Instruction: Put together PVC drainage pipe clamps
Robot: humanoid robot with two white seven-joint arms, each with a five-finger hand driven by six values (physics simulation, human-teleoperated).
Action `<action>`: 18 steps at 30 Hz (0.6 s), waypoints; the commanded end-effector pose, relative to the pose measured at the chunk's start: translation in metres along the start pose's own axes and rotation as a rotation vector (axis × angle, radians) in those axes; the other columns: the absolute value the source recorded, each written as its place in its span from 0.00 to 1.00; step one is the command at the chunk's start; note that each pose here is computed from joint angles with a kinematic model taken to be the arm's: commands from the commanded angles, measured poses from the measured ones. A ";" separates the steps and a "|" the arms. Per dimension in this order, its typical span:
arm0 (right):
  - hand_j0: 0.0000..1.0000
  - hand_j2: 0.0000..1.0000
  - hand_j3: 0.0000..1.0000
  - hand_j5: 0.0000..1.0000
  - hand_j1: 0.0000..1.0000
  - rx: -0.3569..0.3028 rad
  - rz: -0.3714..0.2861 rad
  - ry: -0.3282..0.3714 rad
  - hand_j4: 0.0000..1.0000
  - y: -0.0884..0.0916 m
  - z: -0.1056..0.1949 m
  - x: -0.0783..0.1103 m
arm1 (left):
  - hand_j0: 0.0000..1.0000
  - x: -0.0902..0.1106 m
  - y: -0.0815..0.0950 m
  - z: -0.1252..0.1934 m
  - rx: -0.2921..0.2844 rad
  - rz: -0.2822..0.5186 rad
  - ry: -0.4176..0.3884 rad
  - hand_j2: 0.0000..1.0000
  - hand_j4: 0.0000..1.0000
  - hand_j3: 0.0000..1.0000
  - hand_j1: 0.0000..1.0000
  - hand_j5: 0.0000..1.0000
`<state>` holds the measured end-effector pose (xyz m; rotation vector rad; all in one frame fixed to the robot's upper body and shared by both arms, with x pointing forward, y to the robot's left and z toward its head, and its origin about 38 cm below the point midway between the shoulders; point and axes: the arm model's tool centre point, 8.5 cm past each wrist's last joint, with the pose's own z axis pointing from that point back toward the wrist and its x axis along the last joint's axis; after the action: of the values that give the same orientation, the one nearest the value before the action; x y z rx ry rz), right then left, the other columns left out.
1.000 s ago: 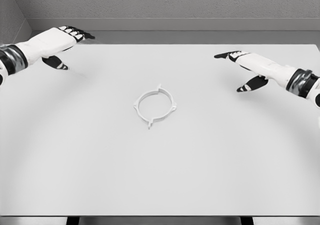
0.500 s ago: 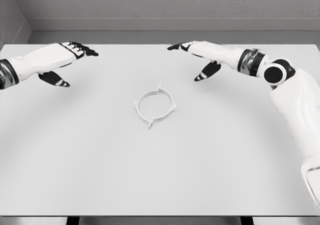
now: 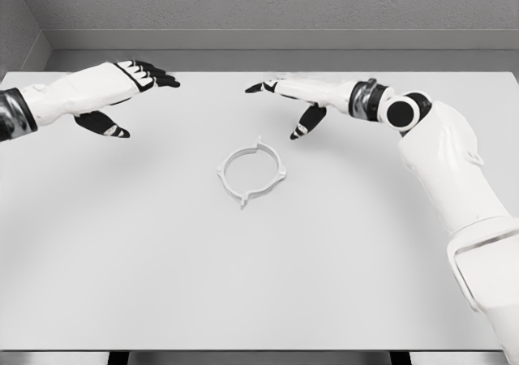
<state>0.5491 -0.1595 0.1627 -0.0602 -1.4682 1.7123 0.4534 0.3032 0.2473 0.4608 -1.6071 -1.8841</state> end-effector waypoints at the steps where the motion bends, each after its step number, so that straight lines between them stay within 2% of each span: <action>1: 1.00 1.00 1.00 1.00 1.00 0.005 -0.026 0.013 1.00 0.005 0.000 -0.006 | 1.00 0.001 -0.003 -0.002 -0.015 0.006 -0.005 1.00 1.00 1.00 1.00 1.00; 7: 1.00 1.00 1.00 1.00 1.00 0.009 -0.029 0.015 1.00 0.009 0.001 -0.007 | 1.00 0.001 -0.008 -0.005 -0.038 0.001 -0.001 1.00 1.00 1.00 1.00 1.00; 18: 1.00 1.00 1.00 1.00 1.00 0.029 -0.017 -0.020 1.00 0.012 -0.019 0.011 | 1.00 0.004 -0.011 -0.009 -0.052 0.000 -0.012 1.00 1.00 1.00 1.00 1.00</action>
<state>0.5458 -0.1420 0.1520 -0.0240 -1.4481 1.7292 0.4539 0.2949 0.2350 0.4337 -1.5595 -1.9312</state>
